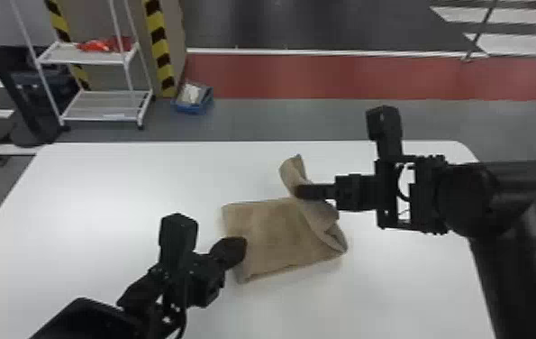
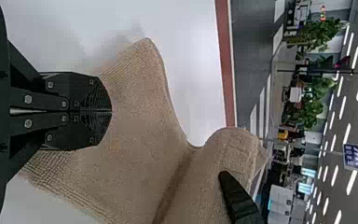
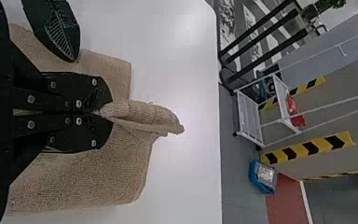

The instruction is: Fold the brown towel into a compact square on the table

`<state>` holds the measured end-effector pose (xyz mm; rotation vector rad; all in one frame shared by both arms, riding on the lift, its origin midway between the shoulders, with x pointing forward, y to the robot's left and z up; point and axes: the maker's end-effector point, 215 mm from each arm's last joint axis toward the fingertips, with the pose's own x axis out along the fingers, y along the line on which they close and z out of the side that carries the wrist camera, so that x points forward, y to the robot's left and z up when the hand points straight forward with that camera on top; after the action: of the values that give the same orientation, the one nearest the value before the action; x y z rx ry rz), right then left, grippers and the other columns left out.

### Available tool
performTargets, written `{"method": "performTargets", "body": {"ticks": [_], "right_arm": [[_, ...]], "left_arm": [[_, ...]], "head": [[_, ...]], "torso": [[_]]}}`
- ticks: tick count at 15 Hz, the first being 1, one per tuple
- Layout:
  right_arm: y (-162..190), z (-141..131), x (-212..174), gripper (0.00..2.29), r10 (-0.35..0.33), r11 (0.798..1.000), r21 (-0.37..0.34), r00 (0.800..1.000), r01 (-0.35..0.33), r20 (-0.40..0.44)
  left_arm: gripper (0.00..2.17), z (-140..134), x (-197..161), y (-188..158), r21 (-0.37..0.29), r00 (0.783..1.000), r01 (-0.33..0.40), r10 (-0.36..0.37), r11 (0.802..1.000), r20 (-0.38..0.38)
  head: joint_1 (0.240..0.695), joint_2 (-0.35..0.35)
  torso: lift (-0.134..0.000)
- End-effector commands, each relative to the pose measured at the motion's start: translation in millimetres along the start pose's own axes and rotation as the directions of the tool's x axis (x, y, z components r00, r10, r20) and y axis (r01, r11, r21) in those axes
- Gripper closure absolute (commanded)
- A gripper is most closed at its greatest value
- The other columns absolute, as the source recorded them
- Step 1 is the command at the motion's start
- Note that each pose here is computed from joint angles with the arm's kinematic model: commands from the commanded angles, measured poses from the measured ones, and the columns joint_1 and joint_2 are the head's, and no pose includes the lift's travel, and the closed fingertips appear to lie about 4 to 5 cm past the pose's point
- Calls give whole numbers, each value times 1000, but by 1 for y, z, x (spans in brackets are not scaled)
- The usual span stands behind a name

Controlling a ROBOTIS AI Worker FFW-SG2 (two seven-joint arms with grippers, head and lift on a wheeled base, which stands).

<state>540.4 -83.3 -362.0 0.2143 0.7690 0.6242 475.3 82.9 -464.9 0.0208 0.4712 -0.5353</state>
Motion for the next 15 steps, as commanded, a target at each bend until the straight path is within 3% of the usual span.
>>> {"method": "performTargets", "body": {"ticks": [1, 4, 12, 14, 15], "right_arm": [[20, -4, 14, 1177, 16, 999, -31, 1000, -16, 0], [41, -10, 29, 1177, 20, 998, -66, 1000, -20, -8], [45, -33, 63, 1160, 11, 995, -103, 1000, -12, -11], [50, -34, 66, 893, 21, 995, -102, 1000, -22, -8], [52, -34, 67, 893, 24, 994, -103, 1000, -24, -7]], "left_arm": [[1980, -5, 3, -6, 2, 1000, 10, -10, 1000, -10], [1980, -8, 5, -12, 2, 1000, 18, -18, 1000, -14], [1980, -7, 9, -17, 6, 1000, 24, -24, 1000, -8], [1983, -6, 9, -16, 8, 1000, 20, -20, 1000, -5], [1980, -5, 9, -15, 7, 1000, 18, -18, 1000, 0]], "head": [[695, -7], [695, 21], [695, 49], [695, 53], [695, 60]], "torso": [[-114], [-114], [-114], [-114], [-114]]}}
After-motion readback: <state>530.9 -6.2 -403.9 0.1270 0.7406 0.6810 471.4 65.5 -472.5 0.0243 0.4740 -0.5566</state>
